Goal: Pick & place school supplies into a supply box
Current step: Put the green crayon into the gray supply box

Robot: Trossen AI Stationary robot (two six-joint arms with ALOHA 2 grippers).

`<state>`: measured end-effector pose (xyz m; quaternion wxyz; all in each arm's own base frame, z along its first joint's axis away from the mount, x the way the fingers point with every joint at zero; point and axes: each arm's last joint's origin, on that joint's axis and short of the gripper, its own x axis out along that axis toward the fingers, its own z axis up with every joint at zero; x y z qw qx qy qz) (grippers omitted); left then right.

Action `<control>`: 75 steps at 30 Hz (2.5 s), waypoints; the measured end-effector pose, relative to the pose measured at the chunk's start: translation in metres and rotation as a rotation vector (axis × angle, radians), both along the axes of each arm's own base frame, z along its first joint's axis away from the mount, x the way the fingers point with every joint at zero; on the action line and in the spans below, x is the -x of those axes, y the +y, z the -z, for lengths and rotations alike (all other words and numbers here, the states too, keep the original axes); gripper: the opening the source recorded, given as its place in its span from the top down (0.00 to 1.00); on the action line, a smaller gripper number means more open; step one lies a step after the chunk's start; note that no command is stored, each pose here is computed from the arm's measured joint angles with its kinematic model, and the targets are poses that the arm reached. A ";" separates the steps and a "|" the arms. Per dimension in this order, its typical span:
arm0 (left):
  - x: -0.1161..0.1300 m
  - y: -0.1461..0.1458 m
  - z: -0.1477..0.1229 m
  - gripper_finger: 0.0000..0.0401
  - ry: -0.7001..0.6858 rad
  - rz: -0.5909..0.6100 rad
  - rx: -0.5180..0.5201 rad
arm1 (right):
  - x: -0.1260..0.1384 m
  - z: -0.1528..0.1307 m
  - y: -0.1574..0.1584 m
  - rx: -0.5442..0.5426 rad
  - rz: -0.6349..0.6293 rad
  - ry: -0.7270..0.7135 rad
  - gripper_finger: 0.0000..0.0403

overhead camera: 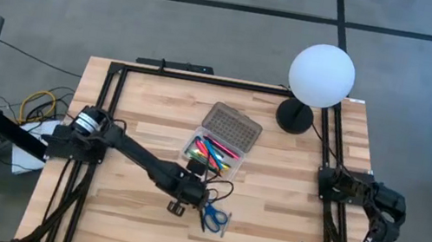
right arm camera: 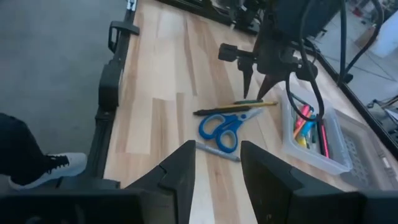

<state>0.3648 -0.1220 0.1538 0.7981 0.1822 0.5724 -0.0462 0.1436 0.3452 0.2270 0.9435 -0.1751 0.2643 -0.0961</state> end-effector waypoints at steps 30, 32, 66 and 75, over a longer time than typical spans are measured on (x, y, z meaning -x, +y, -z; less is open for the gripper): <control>0.000 0.008 0.024 0.69 0.163 -0.073 0.111 | -0.011 0.000 -0.003 -0.024 0.028 0.009 0.70; 0.001 0.007 0.024 0.69 0.173 -0.090 0.127 | -0.011 0.000 -0.003 -0.025 0.028 0.009 0.70; 0.027 -0.021 0.025 0.77 0.291 -0.170 0.076 | -0.011 0.000 -0.002 -0.032 0.028 0.006 0.70; 0.026 -0.021 0.026 0.93 0.283 -0.163 0.078 | -0.011 0.000 -0.002 -0.035 0.028 0.005 0.70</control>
